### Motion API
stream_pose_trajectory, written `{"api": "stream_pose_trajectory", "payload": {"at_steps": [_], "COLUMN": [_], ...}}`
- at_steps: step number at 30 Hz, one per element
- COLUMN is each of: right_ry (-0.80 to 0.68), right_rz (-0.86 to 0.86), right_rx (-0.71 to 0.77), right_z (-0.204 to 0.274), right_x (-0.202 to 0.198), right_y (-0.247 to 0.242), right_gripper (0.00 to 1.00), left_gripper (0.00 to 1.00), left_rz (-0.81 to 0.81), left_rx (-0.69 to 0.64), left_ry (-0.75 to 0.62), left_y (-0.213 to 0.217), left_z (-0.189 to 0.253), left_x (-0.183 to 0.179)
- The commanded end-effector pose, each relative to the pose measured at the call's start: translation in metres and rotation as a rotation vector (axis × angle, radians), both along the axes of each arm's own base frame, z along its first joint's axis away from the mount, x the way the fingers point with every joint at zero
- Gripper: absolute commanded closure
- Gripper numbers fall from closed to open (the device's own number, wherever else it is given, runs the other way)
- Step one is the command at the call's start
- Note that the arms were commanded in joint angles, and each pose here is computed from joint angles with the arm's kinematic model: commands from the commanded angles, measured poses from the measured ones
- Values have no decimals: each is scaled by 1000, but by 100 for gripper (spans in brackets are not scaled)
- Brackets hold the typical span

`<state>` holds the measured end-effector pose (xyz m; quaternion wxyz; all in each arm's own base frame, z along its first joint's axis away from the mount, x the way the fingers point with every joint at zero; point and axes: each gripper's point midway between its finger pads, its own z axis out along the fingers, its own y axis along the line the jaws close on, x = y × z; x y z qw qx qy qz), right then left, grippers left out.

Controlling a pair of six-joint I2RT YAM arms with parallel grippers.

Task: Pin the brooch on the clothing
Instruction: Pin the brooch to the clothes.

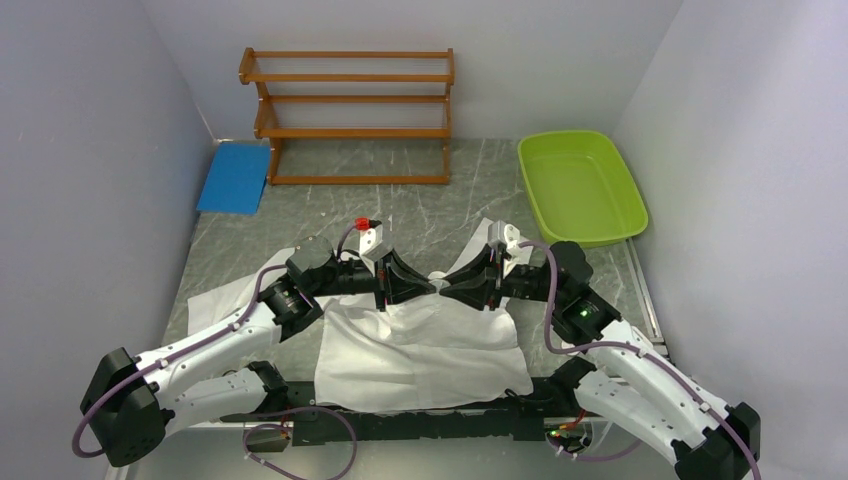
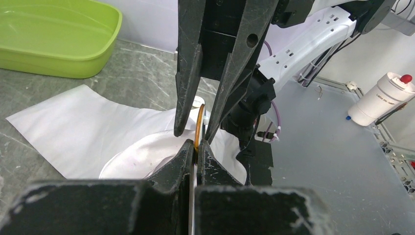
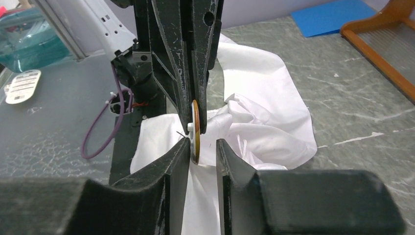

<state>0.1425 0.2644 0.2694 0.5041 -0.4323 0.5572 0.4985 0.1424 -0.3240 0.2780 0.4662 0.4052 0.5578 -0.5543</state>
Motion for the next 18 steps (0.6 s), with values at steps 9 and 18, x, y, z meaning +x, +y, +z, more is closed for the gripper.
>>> {"api": "stream_pose_trajectory", "payload": {"at_steps": [9,18], "right_ry": [-51,-49], "right_rz": [-15,45], "right_rx": [18,30], "right_z": [14,17], "right_x": [-4,-8], "right_y": [-4,2], "right_gripper": [69,51], "left_gripper": [97,97], "left_rz": [-8,-3], "left_rx": [-85,-80], "left_ry": [-80,-77], "left_y": [-1,-1], "left_z": [33,31], "left_x": [-1,0]}}
